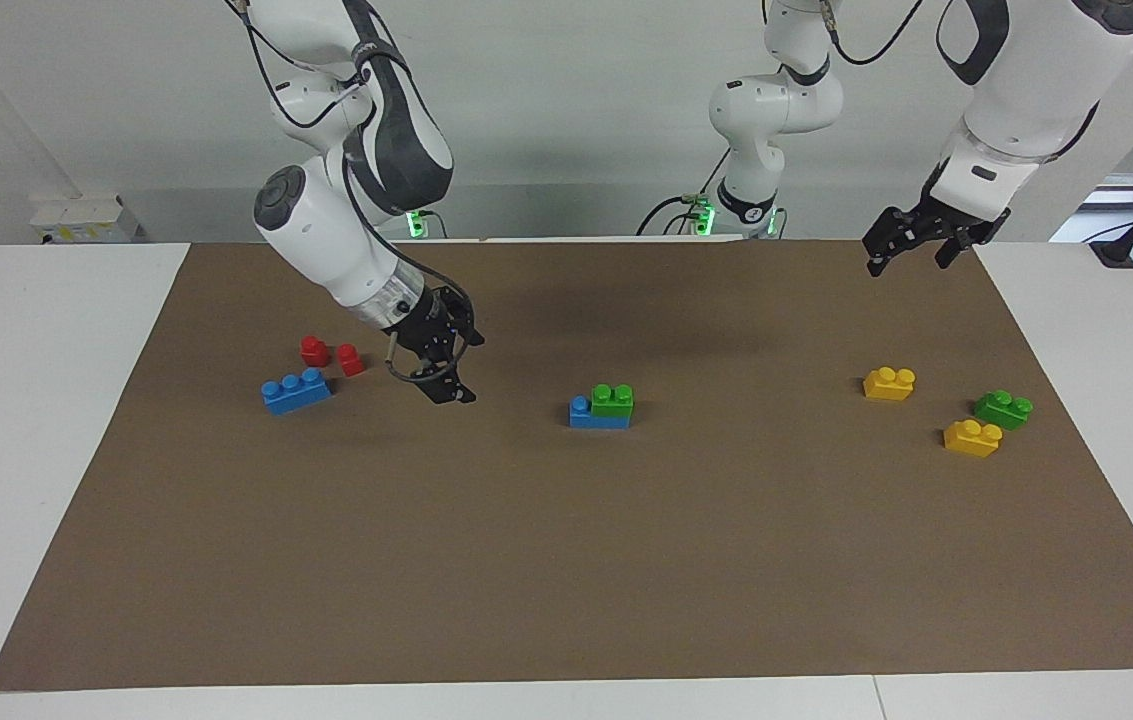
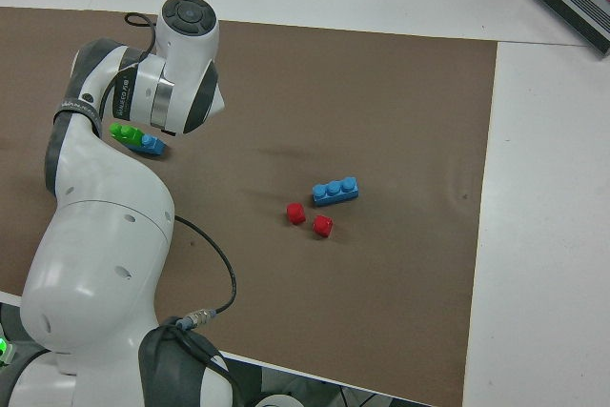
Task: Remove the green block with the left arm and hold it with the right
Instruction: 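Move the left gripper and the right gripper toward the joined green-blue bricks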
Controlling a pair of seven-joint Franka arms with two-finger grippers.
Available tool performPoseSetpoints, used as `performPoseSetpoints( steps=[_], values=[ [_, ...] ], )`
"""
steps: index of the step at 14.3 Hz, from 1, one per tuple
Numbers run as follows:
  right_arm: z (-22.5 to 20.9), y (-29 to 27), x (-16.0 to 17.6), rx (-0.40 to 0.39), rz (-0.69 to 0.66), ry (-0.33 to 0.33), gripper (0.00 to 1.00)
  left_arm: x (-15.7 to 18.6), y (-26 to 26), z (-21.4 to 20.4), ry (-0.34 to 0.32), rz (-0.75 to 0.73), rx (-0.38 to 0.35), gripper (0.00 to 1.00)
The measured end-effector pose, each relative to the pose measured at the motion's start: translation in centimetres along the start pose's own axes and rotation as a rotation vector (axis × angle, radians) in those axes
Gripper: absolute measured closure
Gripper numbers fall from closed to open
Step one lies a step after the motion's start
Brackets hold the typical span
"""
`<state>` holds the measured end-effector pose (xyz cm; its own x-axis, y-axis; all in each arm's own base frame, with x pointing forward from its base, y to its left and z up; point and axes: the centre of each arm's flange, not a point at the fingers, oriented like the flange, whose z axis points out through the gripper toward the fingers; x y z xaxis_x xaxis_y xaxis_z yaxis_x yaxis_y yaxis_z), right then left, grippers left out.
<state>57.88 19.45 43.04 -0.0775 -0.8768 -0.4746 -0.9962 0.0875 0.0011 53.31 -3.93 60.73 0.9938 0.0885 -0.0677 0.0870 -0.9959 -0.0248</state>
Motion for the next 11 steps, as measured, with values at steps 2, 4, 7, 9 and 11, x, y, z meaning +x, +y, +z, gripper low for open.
performPoseSetpoints(
  steps=[2, 4, 7, 9, 11],
  values=[
    [2.2, 0.6, -0.8, 0.013, -0.037, -0.004, 0.00, -0.4, 1.0, 0.5, -0.013, -0.067, -0.010, 0.00],
    [4.2, 1.3, -1.4, 0.025, -0.069, -0.007, 0.00, -1.1, 2.4, 1.3, -0.023, -0.150, -0.030, 0.00],
    [6.9, 1.9, -1.3, 0.027, -0.092, -0.043, 0.00, -2.9, 6.0, 2.8, -0.028, -0.325, -0.026, 0.00],
    [8.9, 2.2, -1.3, 0.010, -0.081, -0.069, 0.00, -4.7, 9.7, 3.5, -0.012, -0.478, -0.026, 0.00],
    [11.0, 2.3, -1.2, 0.016, -0.074, -0.088, 0.00, -6.6, 13.0, 4.3, 0.011, -0.627, -0.037, 0.00]
  ],
)
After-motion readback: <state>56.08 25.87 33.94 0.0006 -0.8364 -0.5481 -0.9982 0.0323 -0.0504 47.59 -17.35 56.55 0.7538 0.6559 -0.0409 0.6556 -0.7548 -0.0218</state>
